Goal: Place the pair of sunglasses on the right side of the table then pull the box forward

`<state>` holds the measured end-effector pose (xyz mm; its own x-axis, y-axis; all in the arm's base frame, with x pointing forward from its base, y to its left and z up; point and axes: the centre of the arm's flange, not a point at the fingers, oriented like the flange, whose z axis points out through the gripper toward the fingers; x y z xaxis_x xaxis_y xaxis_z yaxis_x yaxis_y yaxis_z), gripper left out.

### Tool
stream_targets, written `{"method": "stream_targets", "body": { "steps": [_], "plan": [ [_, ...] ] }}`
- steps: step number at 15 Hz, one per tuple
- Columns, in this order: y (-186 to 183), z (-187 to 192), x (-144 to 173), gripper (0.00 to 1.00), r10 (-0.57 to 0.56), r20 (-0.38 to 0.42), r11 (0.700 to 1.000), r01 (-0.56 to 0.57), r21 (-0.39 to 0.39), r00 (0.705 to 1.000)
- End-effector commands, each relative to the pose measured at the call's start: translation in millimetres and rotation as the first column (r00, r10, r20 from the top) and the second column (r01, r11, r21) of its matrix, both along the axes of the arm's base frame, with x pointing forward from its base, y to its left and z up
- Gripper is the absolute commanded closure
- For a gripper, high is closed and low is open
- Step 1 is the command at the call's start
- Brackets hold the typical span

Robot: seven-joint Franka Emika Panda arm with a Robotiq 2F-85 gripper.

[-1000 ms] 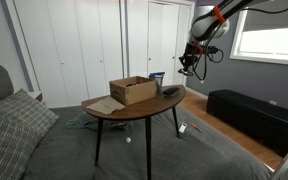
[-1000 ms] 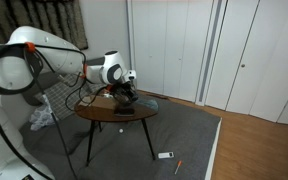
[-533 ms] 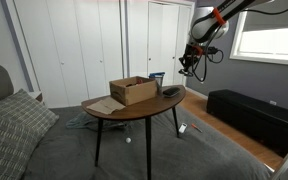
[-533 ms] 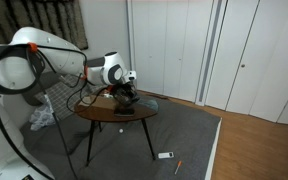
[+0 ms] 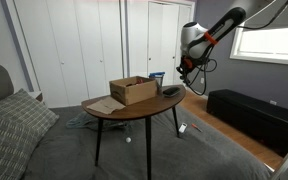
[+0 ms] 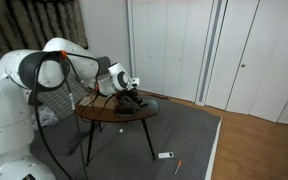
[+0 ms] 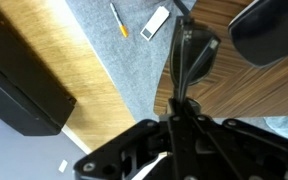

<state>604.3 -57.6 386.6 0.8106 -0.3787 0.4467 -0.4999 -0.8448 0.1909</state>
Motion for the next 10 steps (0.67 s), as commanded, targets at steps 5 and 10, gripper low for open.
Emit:
{"method": "stream_targets", "body": {
  "steps": [5,10],
  "plan": [
    [-9,-44,54,0.99,-0.125,-0.008,0.992,0.124,-0.022,0.992],
    [-17,-54,70,0.99,-0.153,-0.024,0.988,0.152,-0.018,0.988]
  ]
}}
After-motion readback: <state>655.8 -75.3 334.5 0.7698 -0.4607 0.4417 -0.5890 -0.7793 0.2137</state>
